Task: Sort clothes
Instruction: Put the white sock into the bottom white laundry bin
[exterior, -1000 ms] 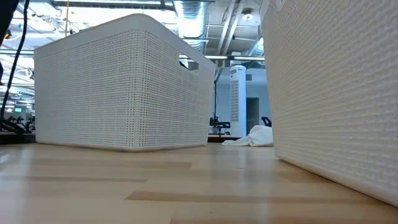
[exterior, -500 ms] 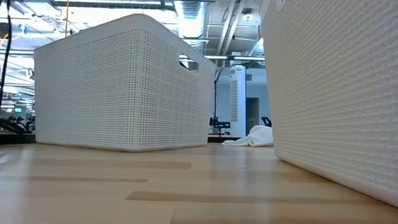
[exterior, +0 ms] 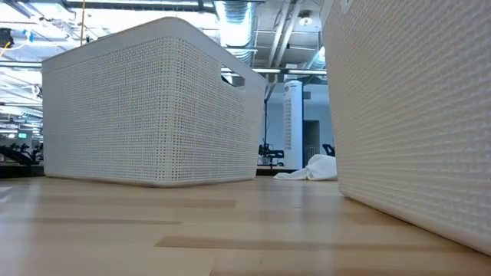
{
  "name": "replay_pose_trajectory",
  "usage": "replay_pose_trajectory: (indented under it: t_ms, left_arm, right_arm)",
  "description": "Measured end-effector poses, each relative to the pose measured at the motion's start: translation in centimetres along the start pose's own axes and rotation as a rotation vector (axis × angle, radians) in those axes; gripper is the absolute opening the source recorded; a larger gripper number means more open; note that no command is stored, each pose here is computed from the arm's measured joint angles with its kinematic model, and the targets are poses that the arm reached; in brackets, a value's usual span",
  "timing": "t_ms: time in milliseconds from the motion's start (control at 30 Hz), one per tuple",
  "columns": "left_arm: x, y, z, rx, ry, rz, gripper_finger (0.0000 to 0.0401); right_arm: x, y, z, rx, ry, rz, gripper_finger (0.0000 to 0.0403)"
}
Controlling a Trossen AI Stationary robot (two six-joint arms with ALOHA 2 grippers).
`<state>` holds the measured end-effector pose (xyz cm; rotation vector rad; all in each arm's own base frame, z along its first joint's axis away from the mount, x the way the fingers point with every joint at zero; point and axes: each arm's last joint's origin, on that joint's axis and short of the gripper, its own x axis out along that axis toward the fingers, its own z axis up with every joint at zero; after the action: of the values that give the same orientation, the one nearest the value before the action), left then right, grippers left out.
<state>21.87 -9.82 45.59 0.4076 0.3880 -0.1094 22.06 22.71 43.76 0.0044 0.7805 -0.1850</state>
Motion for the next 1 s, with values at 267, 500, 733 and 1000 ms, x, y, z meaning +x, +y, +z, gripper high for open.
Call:
replay_pose_trajectory:
  t_ms: [267,500,733,1000]
  left_arm:
    - [-4.0,-0.5,-2.8,-0.087,0.099,0.063,0.0233]
    - [-4.9,-1.7,-5.2,-0.089,0.135,0.065,0.0233]
    - [-5.9,-2.2,-7.3,-0.055,0.15,0.062,0.0233]
    - [-6.6,-2.3,-9.7,-0.049,0.168,0.048,0.0233]
  right_arm:
    - [1.0,-1.1,1.0,0.001,-0.041,-0.081,0.0265]
    - [2.5,-2.8,2.4,-0.027,-0.051,-0.167,0.0265]
    - [5.4,-7.1,4.9,-0.07,0.0,-0.299,0.0265]
    - [8.8,-14.1,7.3,-0.059,0.15,-0.353,0.0265]
